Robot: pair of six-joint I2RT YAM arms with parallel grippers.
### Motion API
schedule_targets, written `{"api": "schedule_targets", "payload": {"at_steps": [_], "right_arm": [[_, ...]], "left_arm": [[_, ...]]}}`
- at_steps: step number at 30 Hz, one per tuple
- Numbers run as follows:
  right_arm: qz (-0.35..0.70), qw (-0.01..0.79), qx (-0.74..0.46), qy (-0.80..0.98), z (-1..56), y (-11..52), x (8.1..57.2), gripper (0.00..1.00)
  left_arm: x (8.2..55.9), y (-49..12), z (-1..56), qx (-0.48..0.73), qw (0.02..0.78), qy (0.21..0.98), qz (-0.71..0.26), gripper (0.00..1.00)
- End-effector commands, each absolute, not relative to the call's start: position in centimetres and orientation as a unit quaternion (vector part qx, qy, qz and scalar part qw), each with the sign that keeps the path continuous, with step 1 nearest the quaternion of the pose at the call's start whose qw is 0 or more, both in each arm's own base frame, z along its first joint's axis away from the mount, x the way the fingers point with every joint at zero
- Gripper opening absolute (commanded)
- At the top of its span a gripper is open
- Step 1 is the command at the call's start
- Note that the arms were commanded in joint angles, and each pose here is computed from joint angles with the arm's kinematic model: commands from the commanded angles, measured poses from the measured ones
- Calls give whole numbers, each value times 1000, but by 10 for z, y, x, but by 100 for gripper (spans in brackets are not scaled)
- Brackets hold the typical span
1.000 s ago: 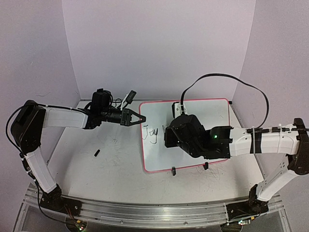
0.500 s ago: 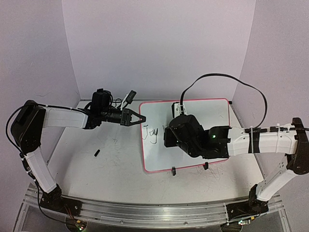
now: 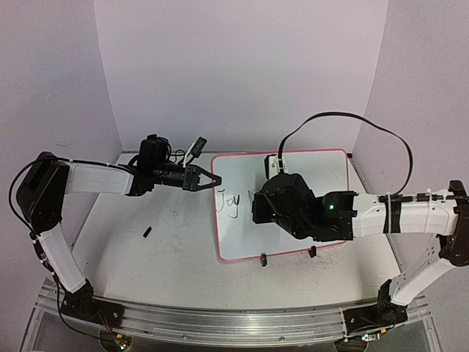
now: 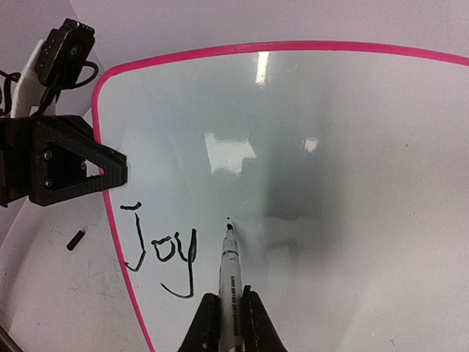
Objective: Write a sentence on the whiteboard
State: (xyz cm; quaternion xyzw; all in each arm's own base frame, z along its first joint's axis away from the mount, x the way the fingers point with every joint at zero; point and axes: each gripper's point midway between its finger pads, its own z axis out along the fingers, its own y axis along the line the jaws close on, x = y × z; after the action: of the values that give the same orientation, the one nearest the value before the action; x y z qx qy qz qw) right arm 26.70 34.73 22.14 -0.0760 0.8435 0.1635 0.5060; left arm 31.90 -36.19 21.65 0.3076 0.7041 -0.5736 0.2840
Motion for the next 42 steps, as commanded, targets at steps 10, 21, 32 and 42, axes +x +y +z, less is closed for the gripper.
{"api": "schedule_targets", "payload": {"at_steps": [10, 21, 32, 42], "right_arm": [[165, 527, -75, 830, 241, 360, 274, 0], [160, 524, -76, 833, 233, 361, 276, 0], [132, 515, -69, 844, 211, 351, 279, 0], [112, 509, -54, 852, 205, 341, 278, 0]], "left_arm": [[319, -360, 217, 295, 274, 712, -575, 0], [318, -360, 218, 296, 276, 711, -575, 0], [318, -360, 218, 296, 275, 711, -575, 0], [318, -359, 219, 295, 277, 711, -575, 0]]}}
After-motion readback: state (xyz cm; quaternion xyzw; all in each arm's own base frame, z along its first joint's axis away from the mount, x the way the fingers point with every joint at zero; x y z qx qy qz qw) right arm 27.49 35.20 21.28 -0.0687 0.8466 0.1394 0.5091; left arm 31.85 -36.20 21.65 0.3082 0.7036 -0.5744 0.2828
